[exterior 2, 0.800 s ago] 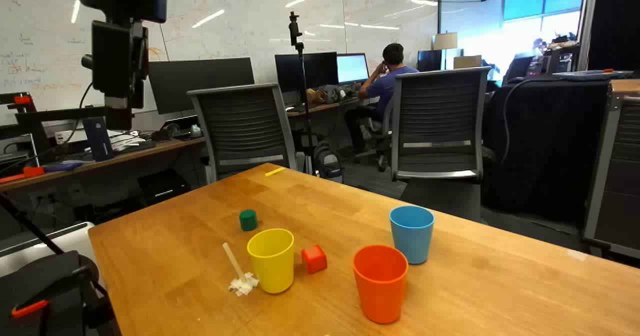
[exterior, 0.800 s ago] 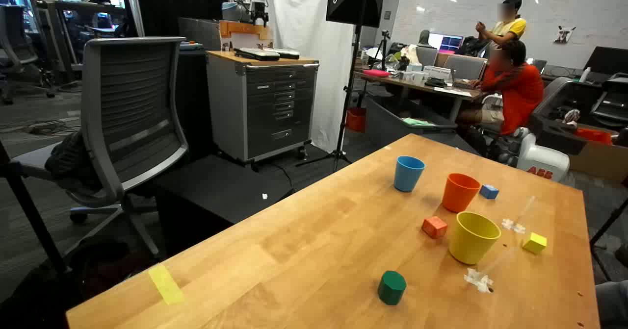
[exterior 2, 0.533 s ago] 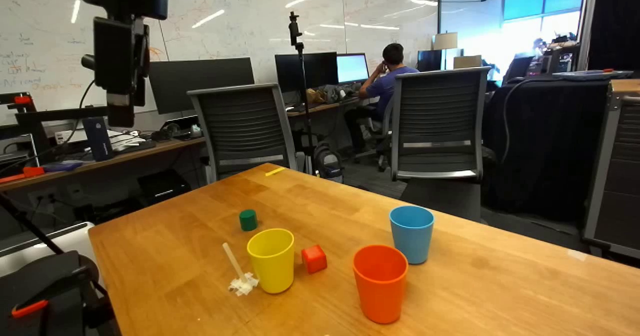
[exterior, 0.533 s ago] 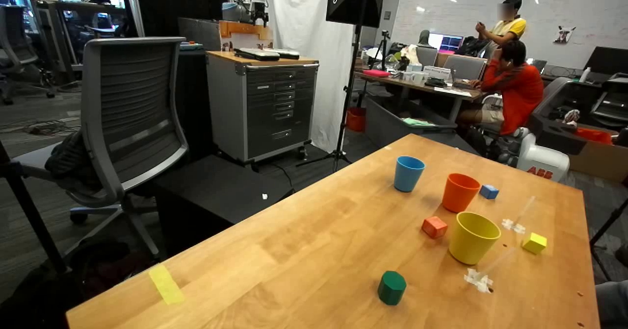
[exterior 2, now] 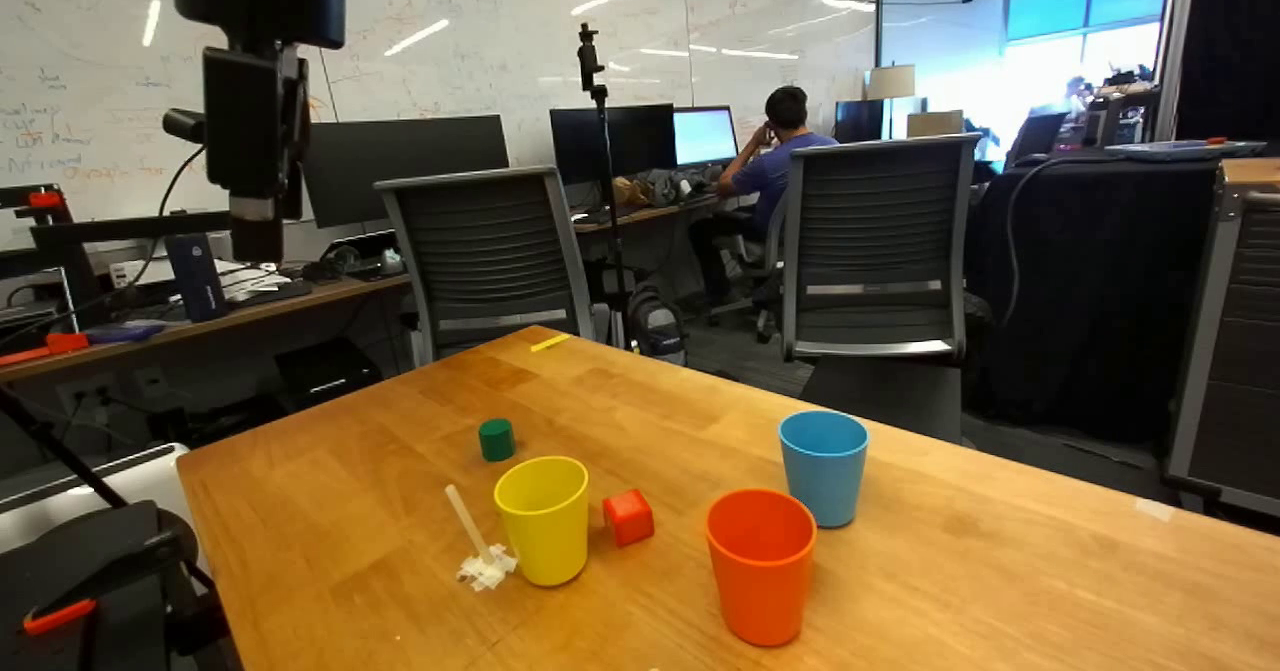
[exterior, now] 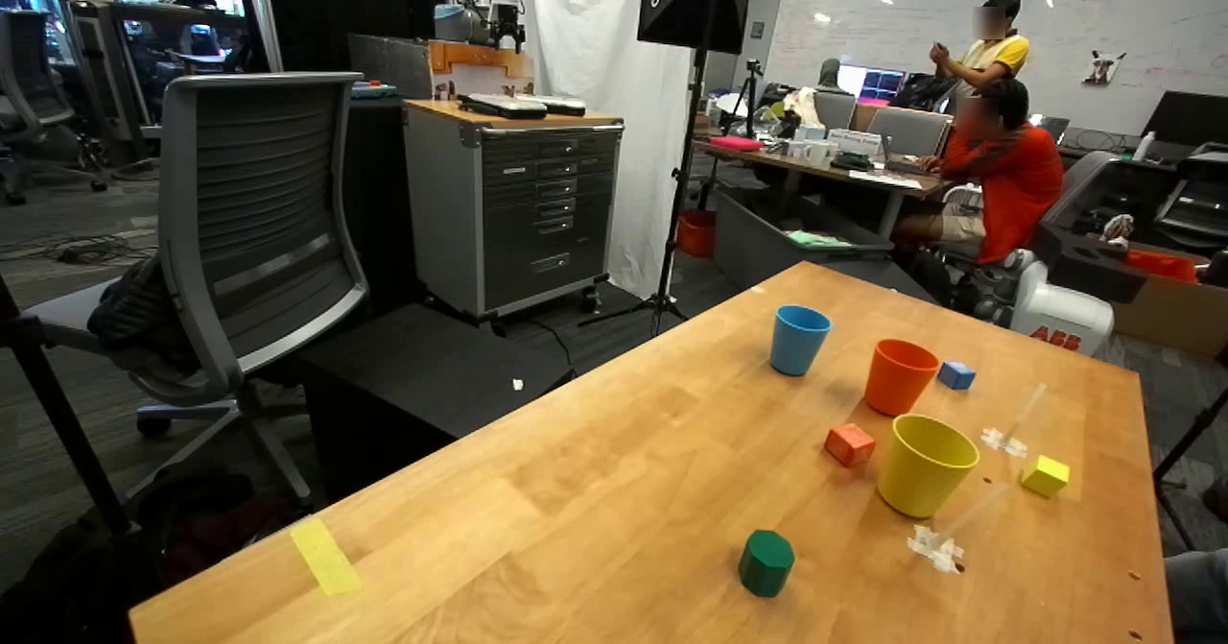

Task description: Stack the three cups

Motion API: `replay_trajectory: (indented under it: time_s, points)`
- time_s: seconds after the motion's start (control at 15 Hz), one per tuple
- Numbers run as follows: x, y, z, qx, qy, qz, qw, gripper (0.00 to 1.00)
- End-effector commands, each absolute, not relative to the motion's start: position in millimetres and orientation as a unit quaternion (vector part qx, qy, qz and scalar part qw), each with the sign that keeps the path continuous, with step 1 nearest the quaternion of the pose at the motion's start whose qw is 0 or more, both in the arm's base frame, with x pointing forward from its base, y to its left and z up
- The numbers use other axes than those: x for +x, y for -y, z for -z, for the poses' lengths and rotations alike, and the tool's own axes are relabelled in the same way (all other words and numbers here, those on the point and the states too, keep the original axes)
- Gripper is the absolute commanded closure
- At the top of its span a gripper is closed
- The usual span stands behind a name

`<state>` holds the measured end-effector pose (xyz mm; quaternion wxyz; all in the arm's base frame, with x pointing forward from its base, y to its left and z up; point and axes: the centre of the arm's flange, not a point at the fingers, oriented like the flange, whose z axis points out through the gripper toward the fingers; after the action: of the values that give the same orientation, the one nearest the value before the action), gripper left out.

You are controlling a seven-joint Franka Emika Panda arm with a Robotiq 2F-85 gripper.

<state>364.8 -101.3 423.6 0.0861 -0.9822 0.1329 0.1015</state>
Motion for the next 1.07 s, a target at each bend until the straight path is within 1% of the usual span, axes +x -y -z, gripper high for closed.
replay_trajectory:
  time_s: [0.0,0.6,1.0]
  points:
    - [381.2,100.2,-414.4,-0.983,-0.144,-0.077,0.089,0.00]
    - [420.5,84.9,-398.1,-0.982,-0.146,-0.023,0.121,0.00]
    - [457.7,80.7,-378.3,-0.980,-0.152,-0.028,0.123,0.00]
